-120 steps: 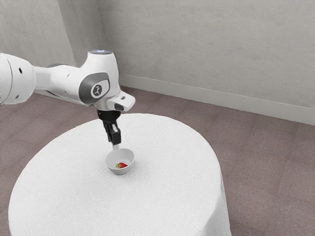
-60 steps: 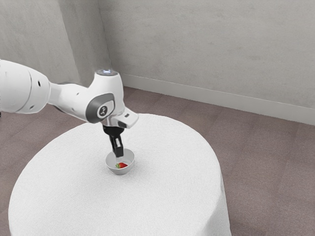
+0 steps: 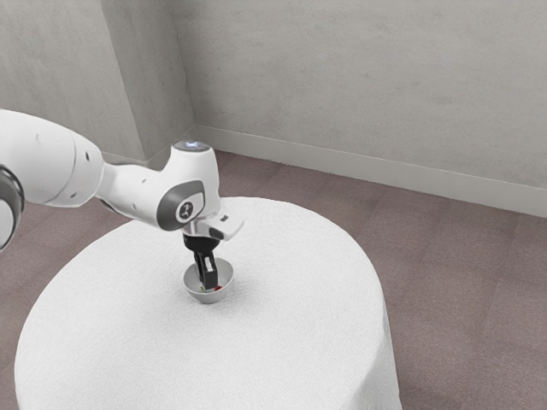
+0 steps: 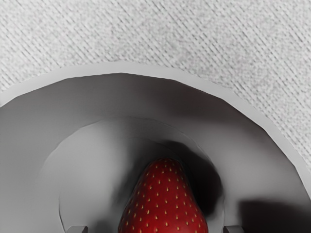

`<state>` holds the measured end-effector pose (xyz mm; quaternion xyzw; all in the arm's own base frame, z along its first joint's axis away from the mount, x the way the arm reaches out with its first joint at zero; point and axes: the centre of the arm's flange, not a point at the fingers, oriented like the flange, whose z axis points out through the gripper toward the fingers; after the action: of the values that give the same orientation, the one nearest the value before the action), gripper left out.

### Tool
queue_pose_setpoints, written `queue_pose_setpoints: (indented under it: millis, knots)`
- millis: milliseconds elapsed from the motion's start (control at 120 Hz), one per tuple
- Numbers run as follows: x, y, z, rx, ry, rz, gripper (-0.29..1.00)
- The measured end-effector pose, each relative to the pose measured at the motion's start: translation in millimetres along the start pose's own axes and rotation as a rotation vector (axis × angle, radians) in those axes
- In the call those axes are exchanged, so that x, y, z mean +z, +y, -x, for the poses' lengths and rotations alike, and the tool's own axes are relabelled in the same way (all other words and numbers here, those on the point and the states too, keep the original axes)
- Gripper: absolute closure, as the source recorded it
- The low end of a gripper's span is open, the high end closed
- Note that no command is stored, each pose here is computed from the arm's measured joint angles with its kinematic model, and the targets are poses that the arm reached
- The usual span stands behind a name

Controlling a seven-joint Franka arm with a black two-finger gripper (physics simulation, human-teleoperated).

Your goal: Take strawberry from the bowl

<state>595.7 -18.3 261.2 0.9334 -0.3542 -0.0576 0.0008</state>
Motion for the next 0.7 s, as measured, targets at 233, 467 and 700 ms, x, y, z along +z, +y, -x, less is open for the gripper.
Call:
queue_pose_setpoints:
  millis: [233,467,700]
  knots:
    - [1,-3,0,-0.001,0.008,-0.006,0.55]
    - [-23,2,-1,-0.003,0.028,-0.037,0.66]
    - [-117,57,-18,0.075,0.106,-0.104,0.69]
